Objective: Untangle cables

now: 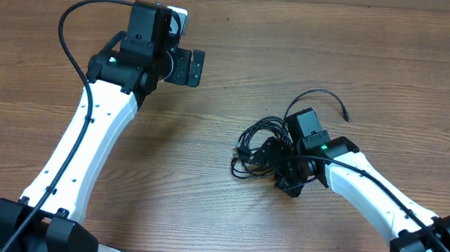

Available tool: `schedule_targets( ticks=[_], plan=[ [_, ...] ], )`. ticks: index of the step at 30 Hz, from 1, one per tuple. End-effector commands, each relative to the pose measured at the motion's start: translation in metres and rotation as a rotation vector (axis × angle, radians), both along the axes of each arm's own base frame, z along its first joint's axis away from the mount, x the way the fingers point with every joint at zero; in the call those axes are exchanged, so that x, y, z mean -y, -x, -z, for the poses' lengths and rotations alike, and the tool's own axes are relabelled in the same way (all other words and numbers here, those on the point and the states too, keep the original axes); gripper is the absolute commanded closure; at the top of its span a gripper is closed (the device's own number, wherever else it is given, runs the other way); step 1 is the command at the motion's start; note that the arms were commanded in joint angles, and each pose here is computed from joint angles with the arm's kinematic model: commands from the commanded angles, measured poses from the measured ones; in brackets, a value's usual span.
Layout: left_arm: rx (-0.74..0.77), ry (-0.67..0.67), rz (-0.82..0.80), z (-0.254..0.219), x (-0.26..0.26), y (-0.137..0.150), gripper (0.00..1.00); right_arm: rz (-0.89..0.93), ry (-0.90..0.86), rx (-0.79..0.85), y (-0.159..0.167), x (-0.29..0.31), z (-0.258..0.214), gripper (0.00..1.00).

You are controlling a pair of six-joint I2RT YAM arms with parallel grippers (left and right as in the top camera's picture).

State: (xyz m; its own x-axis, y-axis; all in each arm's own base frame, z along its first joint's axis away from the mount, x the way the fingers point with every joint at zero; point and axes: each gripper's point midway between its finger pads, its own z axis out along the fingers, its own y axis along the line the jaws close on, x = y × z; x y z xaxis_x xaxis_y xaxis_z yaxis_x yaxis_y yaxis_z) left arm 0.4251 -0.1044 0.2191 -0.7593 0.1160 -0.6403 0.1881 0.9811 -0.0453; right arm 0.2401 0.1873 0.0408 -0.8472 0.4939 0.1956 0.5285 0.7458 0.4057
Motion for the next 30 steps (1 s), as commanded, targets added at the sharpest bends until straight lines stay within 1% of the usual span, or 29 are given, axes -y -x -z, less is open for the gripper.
schedule_targets(
  ticks=[1, 6, 10, 17, 20, 23, 25, 26, 27, 30],
  plan=[
    [0.004, -0.016, 0.002, 0.000, -0.003, -0.001, 0.00, 0.041, -0.026, -0.021, -0.001, -0.003, -0.004, 0.17],
    [0.004, -0.016, 0.002, 0.000, -0.003, -0.001, 0.00, 0.065, -0.027, -0.032, -0.001, -0.003, -0.004, 0.17],
    [0.004, -0.017, 0.002, 0.000, -0.003, -0.001, 0.00, 0.123, 0.003, -0.043, -0.004, 0.002, 0.000, 0.13],
    [0.004, -0.018, 0.003, 0.000, -0.003, -0.001, 0.00, 0.171, -0.004, -0.063, -0.009, 0.000, 0.006, 0.14],
    [0.005, -0.020, 0.005, 0.000, -0.003, -0.001, 0.00, 0.176, -0.025, -0.054, -0.013, -0.004, 0.004, 0.24],
    [0.005, -0.020, 0.005, 0.000, -0.003, -0.001, 0.00, 0.184, -0.024, -0.059, -0.012, -0.004, 0.005, 0.37],
    [0.005, -0.020, 0.005, 0.000, -0.003, -0.001, 0.00, 0.184, -0.024, -0.060, -0.012, -0.004, 0.005, 0.43],
    [0.005, -0.020, 0.005, 0.000, -0.003, -0.001, 0.00, 0.184, -0.024, -0.060, -0.012, -0.004, 0.005, 0.50],
    [0.005, -0.020, 0.005, 0.000, -0.003, -0.001, 0.00, 0.184, -0.024, -0.060, -0.012, -0.004, 0.005, 0.53],
    [0.004, -0.020, 0.005, 0.000, -0.003, -0.001, 0.00, 0.184, -0.021, -0.064, -0.011, -0.004, 0.005, 0.54]
  ],
)
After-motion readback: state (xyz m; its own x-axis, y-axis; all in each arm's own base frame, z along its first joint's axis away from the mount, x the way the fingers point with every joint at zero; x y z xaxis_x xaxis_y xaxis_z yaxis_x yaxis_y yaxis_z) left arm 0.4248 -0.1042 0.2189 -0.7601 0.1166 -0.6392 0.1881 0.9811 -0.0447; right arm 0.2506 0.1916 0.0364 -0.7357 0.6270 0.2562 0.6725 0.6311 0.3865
